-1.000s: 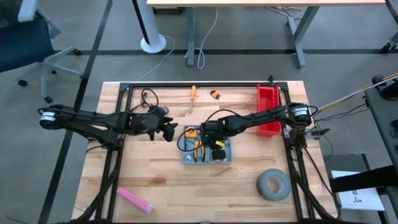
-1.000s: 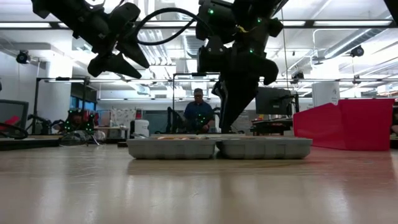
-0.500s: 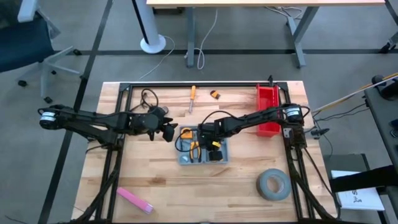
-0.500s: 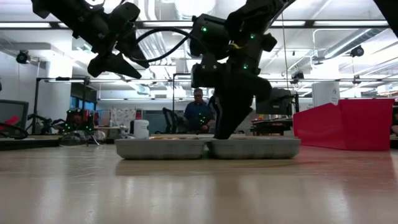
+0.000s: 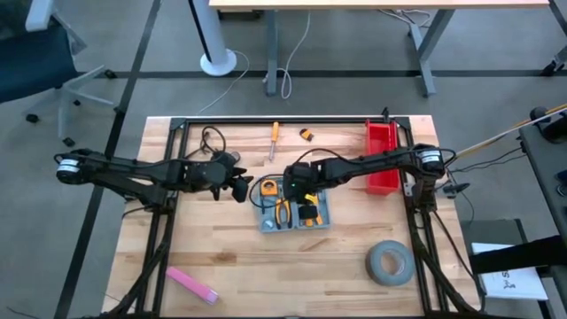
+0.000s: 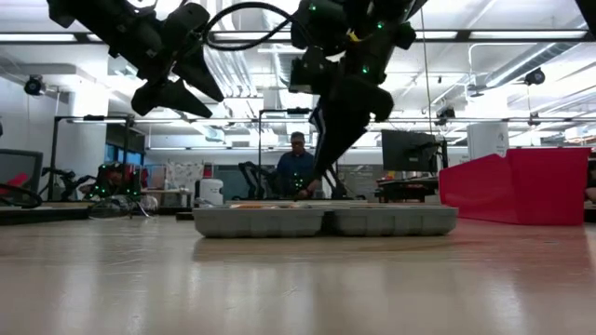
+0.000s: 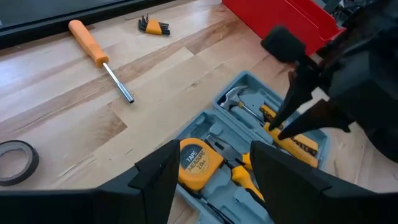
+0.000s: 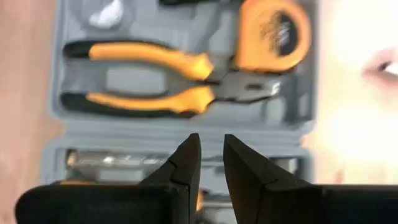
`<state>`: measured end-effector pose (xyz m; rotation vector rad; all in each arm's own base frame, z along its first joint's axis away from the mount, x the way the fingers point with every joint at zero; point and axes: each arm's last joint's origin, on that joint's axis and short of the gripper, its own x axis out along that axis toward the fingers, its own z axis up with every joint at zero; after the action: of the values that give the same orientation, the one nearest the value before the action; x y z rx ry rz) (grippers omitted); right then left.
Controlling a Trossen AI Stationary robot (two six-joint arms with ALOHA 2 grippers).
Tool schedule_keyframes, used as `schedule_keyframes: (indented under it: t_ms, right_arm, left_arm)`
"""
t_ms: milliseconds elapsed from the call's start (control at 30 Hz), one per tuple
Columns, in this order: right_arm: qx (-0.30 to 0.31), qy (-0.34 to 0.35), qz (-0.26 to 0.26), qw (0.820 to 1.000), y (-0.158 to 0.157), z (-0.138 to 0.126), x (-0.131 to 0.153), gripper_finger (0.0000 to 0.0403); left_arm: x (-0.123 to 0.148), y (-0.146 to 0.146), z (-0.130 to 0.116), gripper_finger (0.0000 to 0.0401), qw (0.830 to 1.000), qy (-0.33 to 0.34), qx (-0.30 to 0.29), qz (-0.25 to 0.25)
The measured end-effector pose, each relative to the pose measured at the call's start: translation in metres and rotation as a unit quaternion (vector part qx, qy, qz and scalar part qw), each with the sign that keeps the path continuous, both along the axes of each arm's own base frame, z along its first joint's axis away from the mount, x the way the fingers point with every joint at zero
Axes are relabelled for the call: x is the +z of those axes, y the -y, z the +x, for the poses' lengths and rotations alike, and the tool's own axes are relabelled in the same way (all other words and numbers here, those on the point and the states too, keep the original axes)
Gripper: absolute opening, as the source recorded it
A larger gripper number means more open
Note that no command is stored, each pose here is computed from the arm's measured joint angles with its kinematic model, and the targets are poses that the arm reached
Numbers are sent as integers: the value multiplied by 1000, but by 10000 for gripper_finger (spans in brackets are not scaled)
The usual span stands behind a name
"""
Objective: Prefit tool cases
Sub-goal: Put the transparent flat screwdriver into the gray pre-fit tool case, then put the yellow nut driver into the gray pre-fit tool case
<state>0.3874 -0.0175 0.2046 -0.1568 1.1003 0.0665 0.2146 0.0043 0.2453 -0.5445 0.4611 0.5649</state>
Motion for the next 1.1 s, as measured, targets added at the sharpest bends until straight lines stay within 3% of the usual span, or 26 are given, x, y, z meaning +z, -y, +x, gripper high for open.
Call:
schedule_keyframes:
  t_ms: [467, 733, 1100]
  right_arm:
    - [-49, 41, 23, 998, 69, -4, 5, 64]
    - [-59, 44, 22, 997, 77, -5, 5, 74]
    - [-101, 62, 1, 993, 84, -11, 21, 46]
  left_arm:
    - [1, -2, -1, 204, 999, -10, 16, 41]
    - [1, -2, 0, 204, 999, -8, 18, 42]
    - [3, -4, 10, 204, 998, 31, 37, 51]
